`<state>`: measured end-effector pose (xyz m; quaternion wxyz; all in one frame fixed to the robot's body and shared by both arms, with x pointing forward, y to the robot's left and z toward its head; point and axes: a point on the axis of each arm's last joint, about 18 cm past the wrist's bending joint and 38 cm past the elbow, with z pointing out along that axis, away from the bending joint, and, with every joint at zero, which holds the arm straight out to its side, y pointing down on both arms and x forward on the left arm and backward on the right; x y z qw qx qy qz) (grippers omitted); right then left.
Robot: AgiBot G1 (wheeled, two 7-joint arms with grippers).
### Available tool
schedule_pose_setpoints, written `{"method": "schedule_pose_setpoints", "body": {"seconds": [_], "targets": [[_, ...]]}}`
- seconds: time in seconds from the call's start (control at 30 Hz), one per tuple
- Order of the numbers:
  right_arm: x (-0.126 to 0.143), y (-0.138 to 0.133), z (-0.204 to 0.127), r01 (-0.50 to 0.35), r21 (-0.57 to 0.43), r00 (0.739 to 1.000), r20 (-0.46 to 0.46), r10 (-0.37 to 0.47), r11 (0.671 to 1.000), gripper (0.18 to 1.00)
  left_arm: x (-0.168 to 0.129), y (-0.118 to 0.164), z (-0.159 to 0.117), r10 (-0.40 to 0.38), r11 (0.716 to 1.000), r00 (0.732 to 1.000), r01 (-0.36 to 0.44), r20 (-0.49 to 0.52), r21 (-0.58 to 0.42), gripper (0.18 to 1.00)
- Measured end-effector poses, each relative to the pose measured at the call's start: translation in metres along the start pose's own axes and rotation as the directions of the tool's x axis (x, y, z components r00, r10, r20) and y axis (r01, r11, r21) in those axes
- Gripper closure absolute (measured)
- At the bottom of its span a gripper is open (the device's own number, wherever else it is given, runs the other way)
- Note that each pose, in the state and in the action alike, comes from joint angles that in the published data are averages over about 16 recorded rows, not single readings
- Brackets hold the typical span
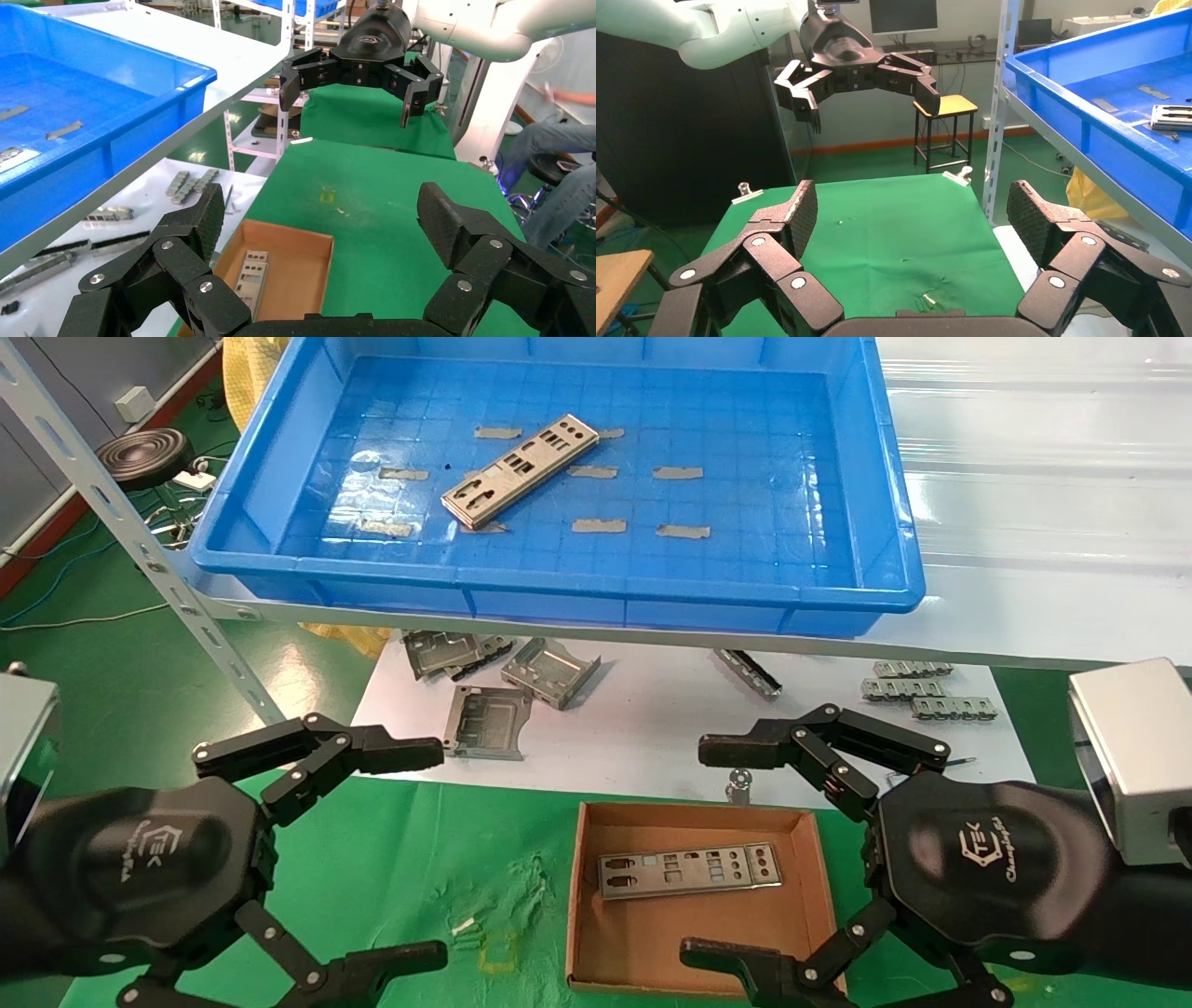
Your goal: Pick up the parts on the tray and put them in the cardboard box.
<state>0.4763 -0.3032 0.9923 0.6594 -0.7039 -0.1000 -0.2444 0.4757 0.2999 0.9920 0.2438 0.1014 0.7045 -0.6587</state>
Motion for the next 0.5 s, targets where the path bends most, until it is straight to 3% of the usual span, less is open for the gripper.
{"method": "schedule_pose_setpoints", "body": {"seconds": [0.5], "targets": [[0.0,0.0,0.0,0.0,0.0,1.0,0.0,0.0,1.0,0.178,0.0,0.0,0.0,0.0,1.0,1.0,0.0,0.0,0.0,0.184]]}}
